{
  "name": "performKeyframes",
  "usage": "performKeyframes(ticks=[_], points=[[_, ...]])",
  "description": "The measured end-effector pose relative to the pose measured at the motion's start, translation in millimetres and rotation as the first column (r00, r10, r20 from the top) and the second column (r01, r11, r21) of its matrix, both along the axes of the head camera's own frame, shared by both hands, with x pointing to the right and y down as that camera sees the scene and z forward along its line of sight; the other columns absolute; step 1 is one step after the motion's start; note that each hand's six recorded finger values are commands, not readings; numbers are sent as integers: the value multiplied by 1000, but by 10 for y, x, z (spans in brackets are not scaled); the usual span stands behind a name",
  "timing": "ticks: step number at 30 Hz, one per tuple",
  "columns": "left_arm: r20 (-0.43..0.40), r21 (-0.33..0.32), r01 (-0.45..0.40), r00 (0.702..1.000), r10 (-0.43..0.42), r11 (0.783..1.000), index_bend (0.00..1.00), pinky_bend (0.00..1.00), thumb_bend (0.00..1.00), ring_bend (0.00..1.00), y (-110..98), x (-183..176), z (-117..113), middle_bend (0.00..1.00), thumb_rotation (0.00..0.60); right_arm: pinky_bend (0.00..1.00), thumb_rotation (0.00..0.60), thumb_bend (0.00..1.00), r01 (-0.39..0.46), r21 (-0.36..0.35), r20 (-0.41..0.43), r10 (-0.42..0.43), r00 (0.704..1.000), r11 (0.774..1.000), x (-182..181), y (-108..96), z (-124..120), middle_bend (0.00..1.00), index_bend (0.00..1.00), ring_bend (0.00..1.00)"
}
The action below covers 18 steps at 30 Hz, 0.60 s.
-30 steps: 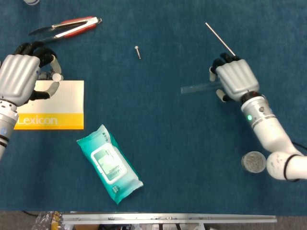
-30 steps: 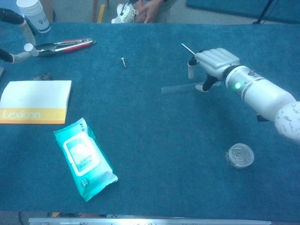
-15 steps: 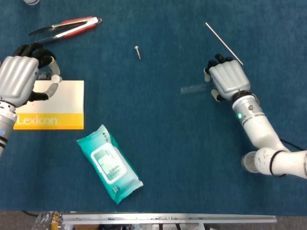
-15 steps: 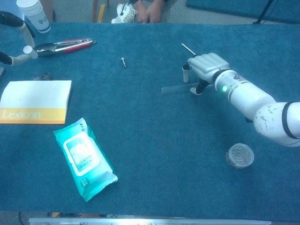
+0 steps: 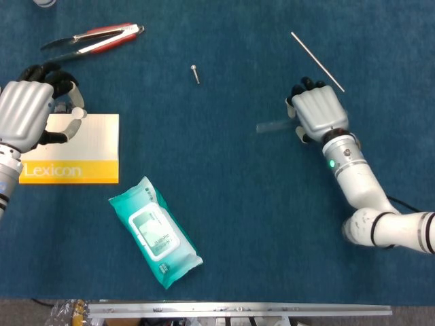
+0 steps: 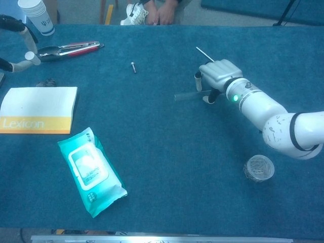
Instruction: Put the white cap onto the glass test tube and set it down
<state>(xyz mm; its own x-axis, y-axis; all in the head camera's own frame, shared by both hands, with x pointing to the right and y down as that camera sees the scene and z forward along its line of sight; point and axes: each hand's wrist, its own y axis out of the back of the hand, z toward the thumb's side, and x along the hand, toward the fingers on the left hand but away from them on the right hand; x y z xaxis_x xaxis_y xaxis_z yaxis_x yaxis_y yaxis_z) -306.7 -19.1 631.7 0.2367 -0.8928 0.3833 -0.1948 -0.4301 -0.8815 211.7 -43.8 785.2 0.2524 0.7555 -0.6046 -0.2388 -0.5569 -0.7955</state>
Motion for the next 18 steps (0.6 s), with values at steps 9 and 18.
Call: performKeyframes(ticks=[9, 18], points=[[-3, -6, 5, 1000, -5, 1000, 516, 131, 328, 146, 6, -28, 30, 301, 600, 234, 600, 260, -1, 11, -20, 1, 1000, 1000, -23, -9, 25, 266, 493, 117], [-7, -12, 9, 1000, -9, 1000, 516, 131, 328, 146, 5, -49, 50, 300, 600, 234, 600, 261, -13, 8, -35, 13, 999, 1000, -4, -21, 59, 266, 494, 117]])
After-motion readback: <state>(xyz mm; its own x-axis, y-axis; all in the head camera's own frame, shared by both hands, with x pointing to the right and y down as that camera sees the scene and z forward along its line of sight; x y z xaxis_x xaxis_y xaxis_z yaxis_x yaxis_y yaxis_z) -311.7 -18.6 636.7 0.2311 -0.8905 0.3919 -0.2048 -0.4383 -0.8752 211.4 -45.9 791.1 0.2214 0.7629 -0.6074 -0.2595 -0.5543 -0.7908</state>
